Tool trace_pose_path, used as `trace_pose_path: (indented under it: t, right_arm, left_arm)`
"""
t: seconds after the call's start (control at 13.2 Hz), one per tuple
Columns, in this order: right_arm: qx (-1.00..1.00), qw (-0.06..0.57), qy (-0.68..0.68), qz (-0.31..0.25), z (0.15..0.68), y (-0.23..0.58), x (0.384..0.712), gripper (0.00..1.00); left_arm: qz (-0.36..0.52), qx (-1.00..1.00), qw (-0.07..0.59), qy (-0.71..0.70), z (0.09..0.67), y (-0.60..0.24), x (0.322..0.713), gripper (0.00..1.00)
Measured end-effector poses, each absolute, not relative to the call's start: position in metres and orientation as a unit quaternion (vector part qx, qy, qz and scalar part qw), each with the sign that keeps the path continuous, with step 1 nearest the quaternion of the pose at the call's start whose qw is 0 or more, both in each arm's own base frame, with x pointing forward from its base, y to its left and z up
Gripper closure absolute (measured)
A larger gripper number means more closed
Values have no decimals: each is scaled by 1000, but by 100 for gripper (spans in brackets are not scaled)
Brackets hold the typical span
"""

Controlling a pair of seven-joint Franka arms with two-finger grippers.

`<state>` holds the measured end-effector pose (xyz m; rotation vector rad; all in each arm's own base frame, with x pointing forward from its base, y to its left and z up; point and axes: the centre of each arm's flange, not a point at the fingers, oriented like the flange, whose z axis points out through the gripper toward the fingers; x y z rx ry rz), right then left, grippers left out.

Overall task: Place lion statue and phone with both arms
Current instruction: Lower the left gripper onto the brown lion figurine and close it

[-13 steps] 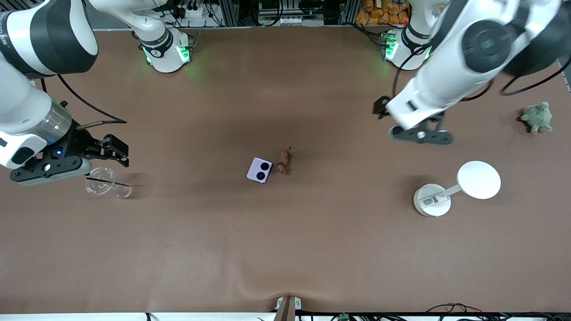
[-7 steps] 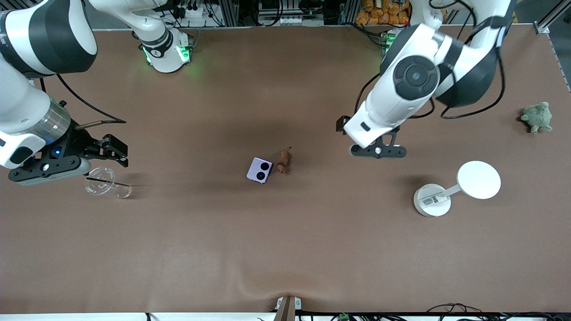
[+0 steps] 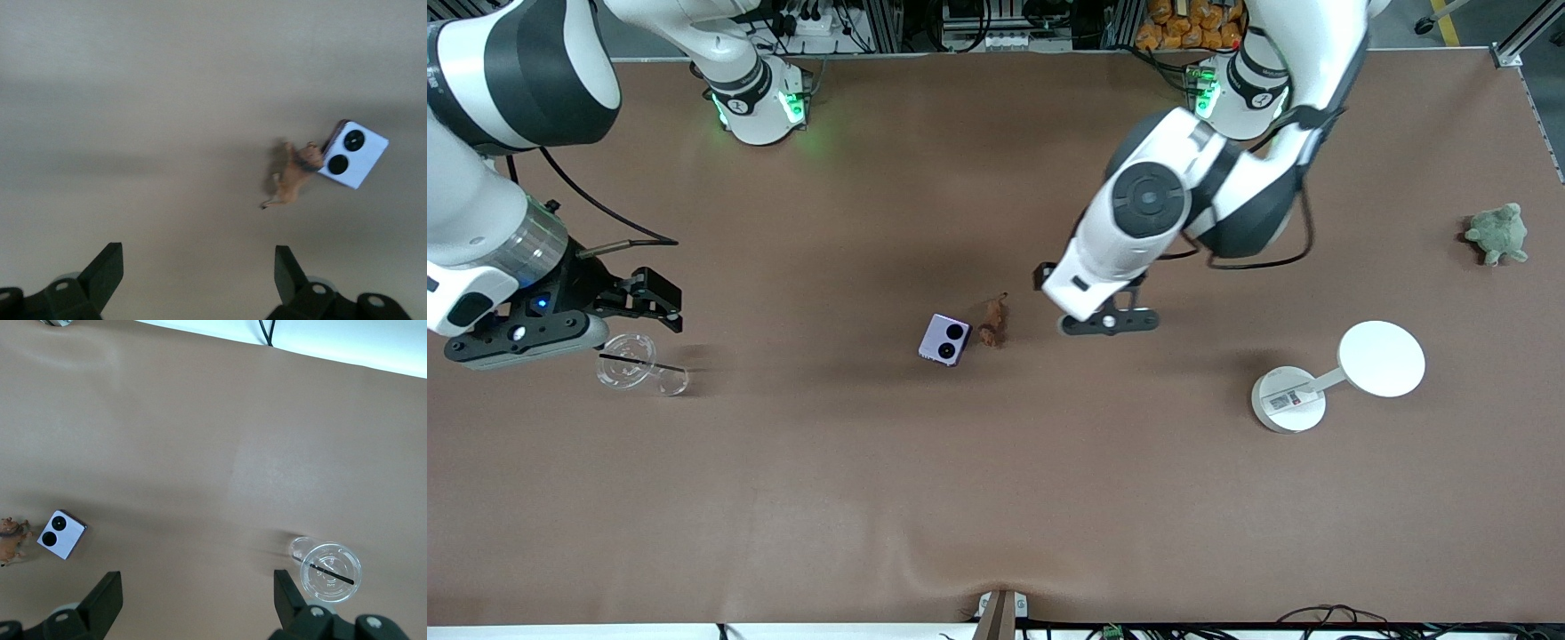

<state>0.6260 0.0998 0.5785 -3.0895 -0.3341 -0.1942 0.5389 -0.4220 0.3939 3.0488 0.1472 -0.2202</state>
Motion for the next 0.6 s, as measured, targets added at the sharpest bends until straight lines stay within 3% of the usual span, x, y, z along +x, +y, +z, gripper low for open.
trace_pose_path:
  t: [0.53, 0.6]
  right_arm:
    - [-992, 14, -108, -63, 579, 100, 626, 0]
    - [-992, 14, -108, -63, 579, 100, 626, 0]
  left_arm:
    - [6, 998, 66, -20, 297, -520, 506, 0]
    - [14, 997, 67, -31, 287, -529, 502, 5]
